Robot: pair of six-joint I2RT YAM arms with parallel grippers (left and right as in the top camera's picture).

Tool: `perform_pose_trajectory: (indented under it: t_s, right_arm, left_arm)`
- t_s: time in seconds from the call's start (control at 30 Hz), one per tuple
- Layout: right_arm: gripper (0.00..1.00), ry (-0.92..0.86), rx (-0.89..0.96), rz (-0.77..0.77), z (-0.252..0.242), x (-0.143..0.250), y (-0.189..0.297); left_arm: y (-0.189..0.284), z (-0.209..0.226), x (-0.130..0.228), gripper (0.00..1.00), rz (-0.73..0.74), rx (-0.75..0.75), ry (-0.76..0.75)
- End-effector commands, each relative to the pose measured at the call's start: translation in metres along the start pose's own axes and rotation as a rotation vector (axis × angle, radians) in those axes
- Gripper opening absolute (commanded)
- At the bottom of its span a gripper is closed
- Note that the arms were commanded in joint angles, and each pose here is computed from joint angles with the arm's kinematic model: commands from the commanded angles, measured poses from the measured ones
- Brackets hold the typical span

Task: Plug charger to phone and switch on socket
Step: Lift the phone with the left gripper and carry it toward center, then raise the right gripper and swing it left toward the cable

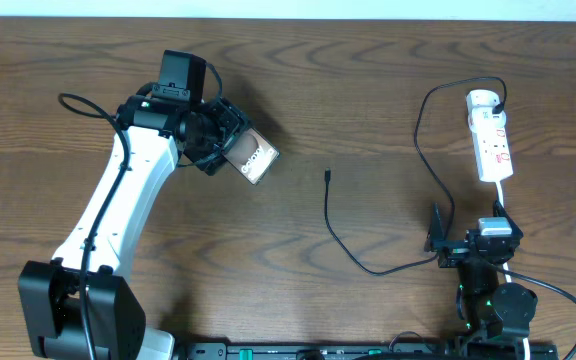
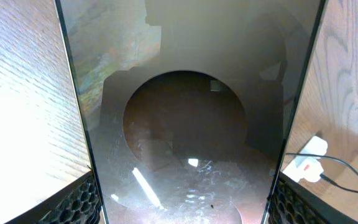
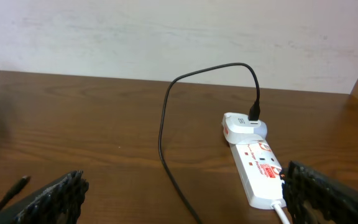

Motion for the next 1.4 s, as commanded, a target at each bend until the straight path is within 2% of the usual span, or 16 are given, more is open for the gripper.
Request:
perform_pose_trajectory:
  t_s: [0.0, 0.5, 1.13, 1.37]
  right_arm:
    - [0.99, 0.010, 0.002, 0.000, 0.000, 0.000, 0.000]
    - [0.99, 0.010, 0.002, -0.001, 0.000, 0.000, 0.000]
    - [0.99, 0.008, -0.056, -0.028, 0.009, -0.005, 0.001]
    - [0.99, -0.082, -0.057, -0.038, 0.008, -0.008, 0.001]
  left_arm:
    - [0.012, -0.009, 0.009, 0.07, 0.042, 0.056, 0.036]
    - [0.014, -0.017, 0.027, 0.07, 0.167, 0.102, 0.081]
    - [0.015, -0.017, 0.027, 0.07, 0.169, 0.102, 0.082]
    - [0.015, -0.017, 0.027, 0.07, 0.169, 0.102, 0.082]
Point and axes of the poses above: each gripper's point midway between its finger pads, its own y axis back along the fingers, its own z axis along the line the jaws close on, x = y × z, the point moved 2 cm from there along y, back along the fingers, and after that the axes turned 6 degrees about y, right-handed, at the moved point
